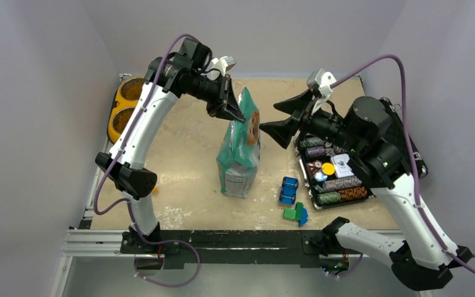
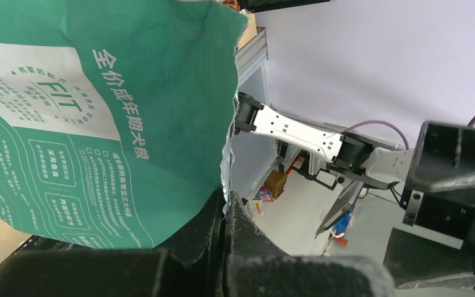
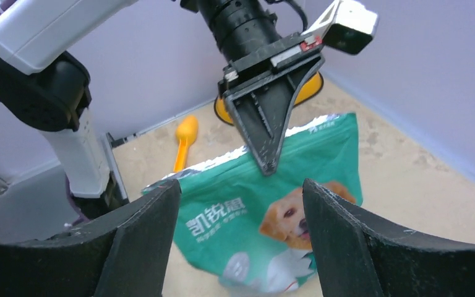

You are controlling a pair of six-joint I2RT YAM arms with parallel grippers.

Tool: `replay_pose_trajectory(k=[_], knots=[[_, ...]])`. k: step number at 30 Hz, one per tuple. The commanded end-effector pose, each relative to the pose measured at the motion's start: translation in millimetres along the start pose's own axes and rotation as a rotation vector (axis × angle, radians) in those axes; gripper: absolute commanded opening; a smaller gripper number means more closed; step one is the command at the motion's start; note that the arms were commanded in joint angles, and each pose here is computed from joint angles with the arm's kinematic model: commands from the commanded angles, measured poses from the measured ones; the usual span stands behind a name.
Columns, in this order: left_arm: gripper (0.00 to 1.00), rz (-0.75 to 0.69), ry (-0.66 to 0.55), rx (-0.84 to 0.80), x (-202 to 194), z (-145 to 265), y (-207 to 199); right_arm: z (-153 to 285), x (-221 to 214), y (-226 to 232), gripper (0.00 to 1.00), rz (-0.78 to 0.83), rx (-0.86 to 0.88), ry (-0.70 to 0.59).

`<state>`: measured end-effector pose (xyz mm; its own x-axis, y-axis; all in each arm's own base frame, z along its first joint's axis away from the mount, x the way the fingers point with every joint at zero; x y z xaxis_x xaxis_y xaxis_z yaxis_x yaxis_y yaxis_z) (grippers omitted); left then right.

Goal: Serve the pet food

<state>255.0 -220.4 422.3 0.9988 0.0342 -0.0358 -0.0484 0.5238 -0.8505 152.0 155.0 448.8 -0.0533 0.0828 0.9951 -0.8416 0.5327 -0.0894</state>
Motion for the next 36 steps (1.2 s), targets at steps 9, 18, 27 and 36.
replay_pose_trajectory(k=[9, 18, 27, 36], knots=[[0.05, -0.144, -0.137, -0.175, -41.6, 46.4, -47.3, -47.7, -30.4, -51.2, 0.75, -0.124, 0.171, 0.024], [0.42, -0.131, -0.240, -0.139, -42.4, 46.4, -43.2, -28.2, -30.6, -45.8, 0.75, -0.146, 0.050, 0.041], [0.54, -0.159, -0.323, -0.138, -48.8, 60.0, -53.1, -16.3, -29.0, -46.4, 0.75, -0.181, -0.063, 0.106], [0.72, -0.286, -0.873, -0.152, -87.8, 133.8, -68.7, 22.5, 4.7, -55.2, 0.89, -0.345, -0.536, 0.169]])
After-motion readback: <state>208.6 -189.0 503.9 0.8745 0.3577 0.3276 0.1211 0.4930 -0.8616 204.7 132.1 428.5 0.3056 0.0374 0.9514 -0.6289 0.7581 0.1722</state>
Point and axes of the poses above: each gripper's point midway between its finger pads, its own z axis back along the fingers, its own y axis along the line the jaws close on, x = y × z, the point moved 10 cm from there along z, back along the fingers, and after that the axes turned 12 degrees about z, right-handed, at the moved point
